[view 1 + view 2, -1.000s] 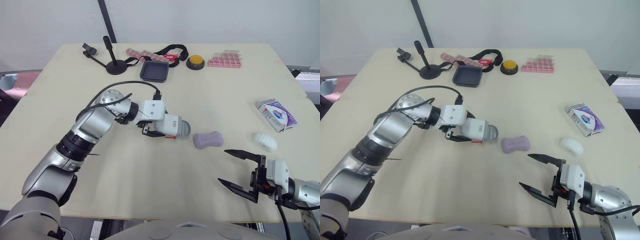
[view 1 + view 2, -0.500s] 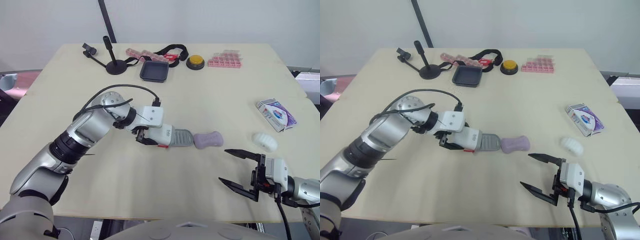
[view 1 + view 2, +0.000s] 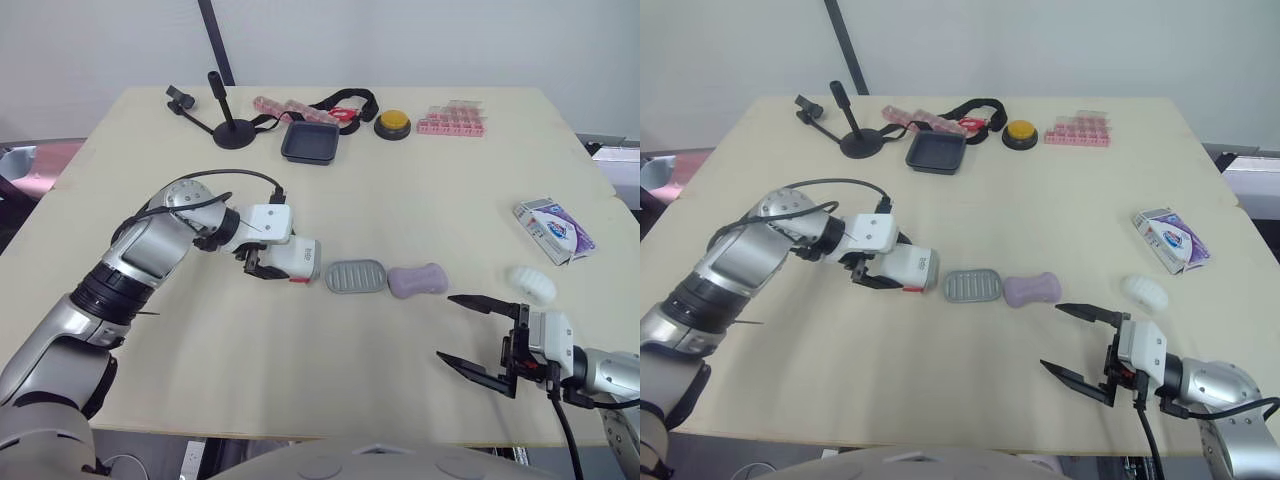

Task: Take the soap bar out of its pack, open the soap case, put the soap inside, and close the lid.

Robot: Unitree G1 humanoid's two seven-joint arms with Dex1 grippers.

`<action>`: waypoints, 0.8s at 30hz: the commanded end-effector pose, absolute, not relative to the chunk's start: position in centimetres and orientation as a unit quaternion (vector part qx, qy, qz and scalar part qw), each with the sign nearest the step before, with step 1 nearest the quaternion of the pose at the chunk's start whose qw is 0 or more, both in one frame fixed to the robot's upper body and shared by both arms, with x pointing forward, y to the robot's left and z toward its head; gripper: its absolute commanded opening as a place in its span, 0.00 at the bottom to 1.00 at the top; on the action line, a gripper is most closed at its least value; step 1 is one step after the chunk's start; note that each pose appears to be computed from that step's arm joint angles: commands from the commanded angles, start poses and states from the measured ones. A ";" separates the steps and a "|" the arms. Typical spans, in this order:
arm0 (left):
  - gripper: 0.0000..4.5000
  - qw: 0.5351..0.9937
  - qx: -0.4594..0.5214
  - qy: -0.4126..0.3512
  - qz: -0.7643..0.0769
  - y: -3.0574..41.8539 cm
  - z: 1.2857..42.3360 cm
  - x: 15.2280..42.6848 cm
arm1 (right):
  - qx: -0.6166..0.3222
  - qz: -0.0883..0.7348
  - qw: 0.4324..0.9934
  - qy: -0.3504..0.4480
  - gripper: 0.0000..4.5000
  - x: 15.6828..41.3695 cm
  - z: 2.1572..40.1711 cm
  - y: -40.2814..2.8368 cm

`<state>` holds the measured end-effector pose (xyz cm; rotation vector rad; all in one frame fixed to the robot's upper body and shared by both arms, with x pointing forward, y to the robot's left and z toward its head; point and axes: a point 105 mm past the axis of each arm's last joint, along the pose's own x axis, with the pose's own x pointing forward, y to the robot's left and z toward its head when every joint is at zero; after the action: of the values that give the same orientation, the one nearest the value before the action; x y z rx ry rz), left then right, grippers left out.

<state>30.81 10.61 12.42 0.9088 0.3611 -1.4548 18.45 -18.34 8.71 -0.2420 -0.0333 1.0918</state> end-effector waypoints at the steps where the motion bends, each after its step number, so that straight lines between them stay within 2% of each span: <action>1: 0.77 0.638 0.395 0.135 -0.647 11.1 13.0 30.6 | -0.122 0.519 0.846 -0.022 1.00 18.6 9.2 -18.5; 11: 0.77 0.638 0.388 0.132 -0.652 11.2 11.9 31.0 | -0.122 0.515 0.848 -0.017 1.00 18.6 9.2 -18.8; 13: 1.00 0.636 0.387 0.131 -0.654 11.3 11.8 31.0 | -0.121 0.515 0.849 -0.016 1.00 18.5 9.2 -18.7; 18: 1.00 0.638 0.386 0.129 -0.654 11.5 11.8 31.1 | -0.117 0.510 0.852 -0.014 1.00 18.3 9.1 -18.8; 24: 1.00 0.658 0.350 0.085 -0.661 11.3 13.7 31.4 | -0.095 0.487 0.868 -0.011 1.00 18.3 8.6 -18.9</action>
<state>31.04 10.87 11.61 0.8103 0.2727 -1.5162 18.27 -18.81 7.92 -0.1984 0.0072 1.0332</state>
